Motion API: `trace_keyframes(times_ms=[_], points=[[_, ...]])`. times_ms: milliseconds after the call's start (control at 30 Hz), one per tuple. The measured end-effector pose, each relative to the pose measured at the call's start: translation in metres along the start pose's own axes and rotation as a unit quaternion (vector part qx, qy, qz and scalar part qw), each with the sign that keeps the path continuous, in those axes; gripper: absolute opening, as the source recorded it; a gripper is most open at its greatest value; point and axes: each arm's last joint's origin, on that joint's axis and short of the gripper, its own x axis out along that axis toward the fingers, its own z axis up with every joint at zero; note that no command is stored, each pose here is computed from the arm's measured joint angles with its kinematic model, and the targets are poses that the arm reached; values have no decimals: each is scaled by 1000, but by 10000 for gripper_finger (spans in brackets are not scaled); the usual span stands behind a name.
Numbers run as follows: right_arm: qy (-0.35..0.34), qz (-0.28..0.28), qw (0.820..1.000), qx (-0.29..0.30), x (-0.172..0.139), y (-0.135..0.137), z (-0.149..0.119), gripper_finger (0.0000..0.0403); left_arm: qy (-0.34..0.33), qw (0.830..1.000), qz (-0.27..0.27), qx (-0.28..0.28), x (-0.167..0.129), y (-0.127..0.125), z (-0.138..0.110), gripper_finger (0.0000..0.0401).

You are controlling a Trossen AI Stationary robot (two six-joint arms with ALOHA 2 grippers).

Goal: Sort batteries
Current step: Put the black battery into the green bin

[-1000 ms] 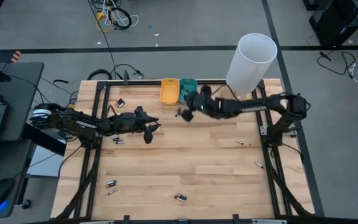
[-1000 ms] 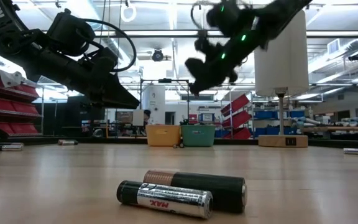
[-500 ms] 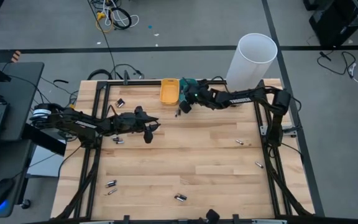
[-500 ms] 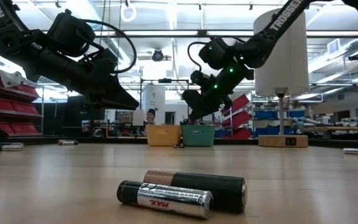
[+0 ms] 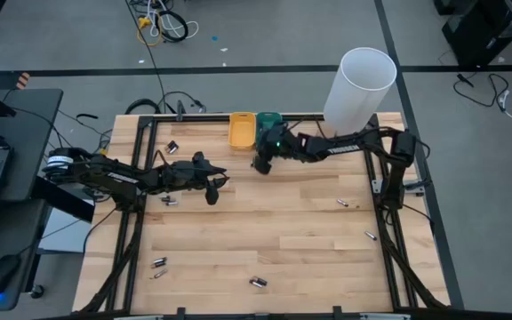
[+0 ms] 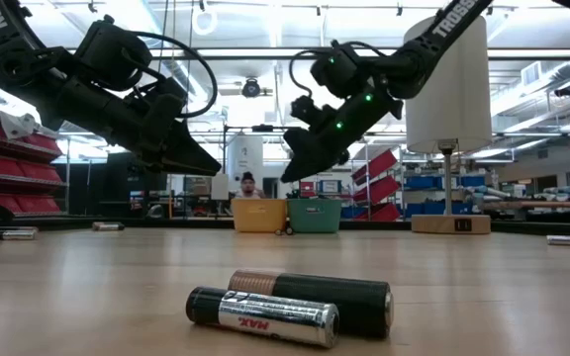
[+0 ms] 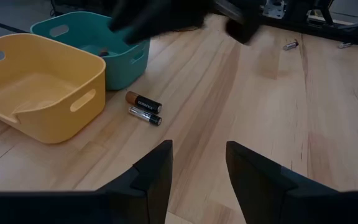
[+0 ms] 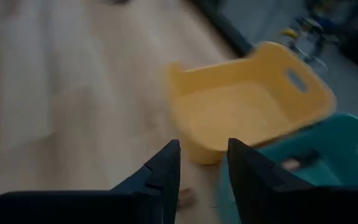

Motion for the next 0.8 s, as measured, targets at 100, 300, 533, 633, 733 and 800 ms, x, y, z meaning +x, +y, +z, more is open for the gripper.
trace_keyframes(times_ms=[100, 300, 533, 633, 733, 800], points=[[11, 17, 998, -60, -3, 15, -2, 119, 1, 1000, 0, 0, 0, 0, 0, 165], [41, 40, 990, -129, -6, 30, -9, 111, 0, 1000, 0, -1, 0, 0, 0, 165], [51, 58, 988, -131, -6, 31, -11, 87, -6, 1000, -1, -3, 0, 0, 1, 165], [53, 72, 989, -119, -6, 27, -12, 72, -18, 1000, -3, -6, 0, -1, 4, 165], [56, 82, 991, -89, -4, 21, -12, 54, -25, 1000, -4, -7, 0, -1, 5, 165], [64, 79, 992, -75, -4, 17, -14, 43, -31, 999, -5, -8, 0, -1, 6, 165]])
